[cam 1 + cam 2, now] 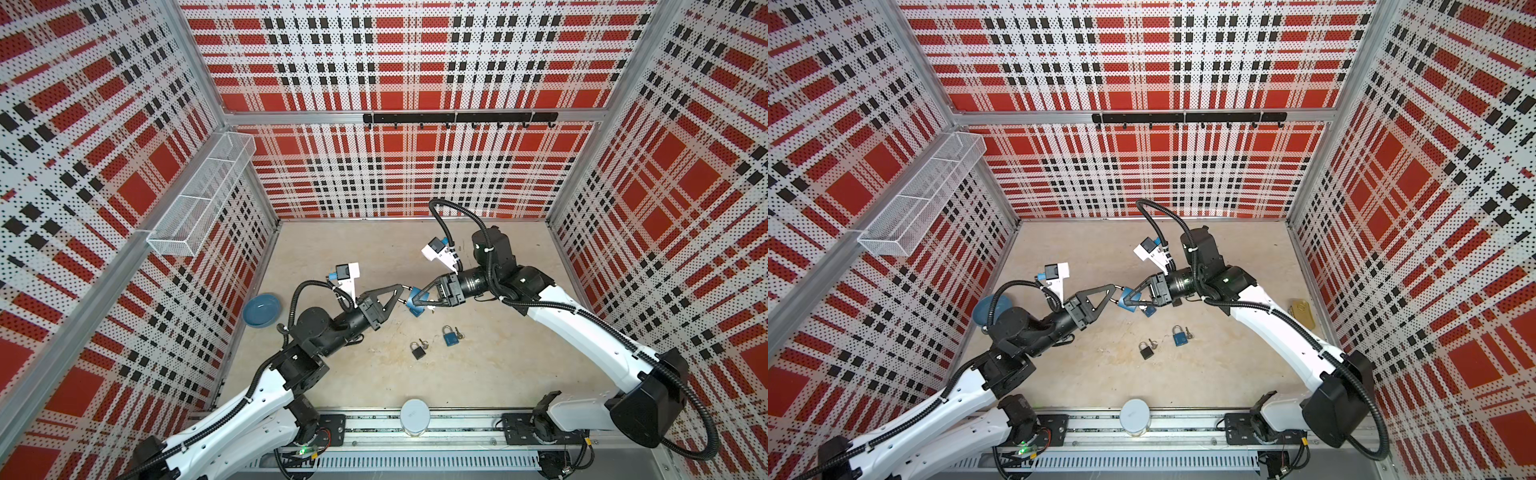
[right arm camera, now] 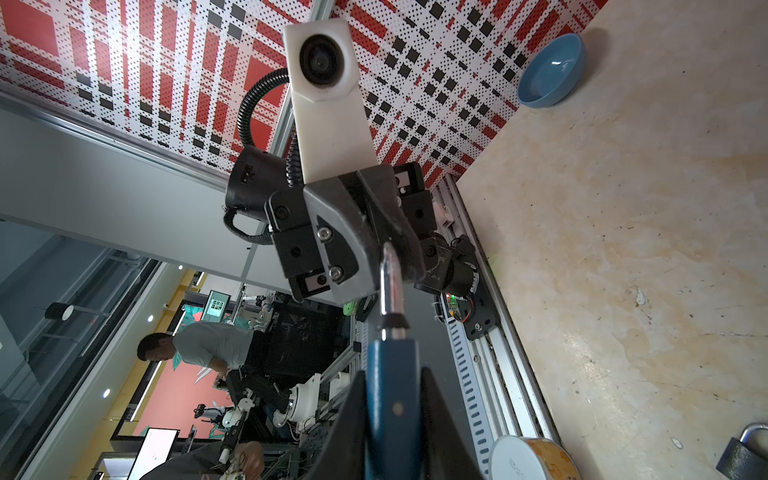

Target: Lock with the key

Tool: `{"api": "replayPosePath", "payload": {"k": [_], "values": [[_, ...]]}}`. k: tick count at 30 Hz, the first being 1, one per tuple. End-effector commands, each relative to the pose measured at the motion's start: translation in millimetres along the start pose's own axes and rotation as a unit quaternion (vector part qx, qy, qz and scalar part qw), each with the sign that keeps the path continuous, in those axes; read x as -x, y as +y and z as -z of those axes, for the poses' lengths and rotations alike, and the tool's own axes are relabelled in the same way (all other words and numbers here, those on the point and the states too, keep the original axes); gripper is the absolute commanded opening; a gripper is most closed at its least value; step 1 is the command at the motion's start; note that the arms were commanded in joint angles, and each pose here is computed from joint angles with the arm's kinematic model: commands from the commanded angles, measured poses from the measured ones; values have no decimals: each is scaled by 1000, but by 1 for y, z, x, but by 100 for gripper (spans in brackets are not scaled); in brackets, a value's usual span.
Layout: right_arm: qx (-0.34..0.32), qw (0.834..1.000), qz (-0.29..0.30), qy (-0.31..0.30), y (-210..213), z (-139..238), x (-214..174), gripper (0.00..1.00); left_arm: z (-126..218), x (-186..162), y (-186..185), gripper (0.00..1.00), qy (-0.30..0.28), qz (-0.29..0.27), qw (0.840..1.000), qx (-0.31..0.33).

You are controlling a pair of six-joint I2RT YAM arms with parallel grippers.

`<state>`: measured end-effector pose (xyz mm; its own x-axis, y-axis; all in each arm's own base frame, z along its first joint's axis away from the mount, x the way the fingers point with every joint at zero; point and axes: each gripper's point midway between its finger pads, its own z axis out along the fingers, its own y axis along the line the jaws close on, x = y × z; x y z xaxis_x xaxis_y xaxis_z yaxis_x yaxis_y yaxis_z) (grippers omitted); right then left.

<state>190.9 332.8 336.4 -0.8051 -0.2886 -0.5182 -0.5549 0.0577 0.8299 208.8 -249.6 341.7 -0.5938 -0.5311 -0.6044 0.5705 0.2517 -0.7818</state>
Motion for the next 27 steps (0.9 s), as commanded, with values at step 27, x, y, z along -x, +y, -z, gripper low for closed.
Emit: {"api": "replayPosePath", "payload": {"k": [27], "values": [[-72, 991, 94, -56, -28, -12, 27, 0, -1, -19, -11, 0, 151, -16, 988, -31]]}}
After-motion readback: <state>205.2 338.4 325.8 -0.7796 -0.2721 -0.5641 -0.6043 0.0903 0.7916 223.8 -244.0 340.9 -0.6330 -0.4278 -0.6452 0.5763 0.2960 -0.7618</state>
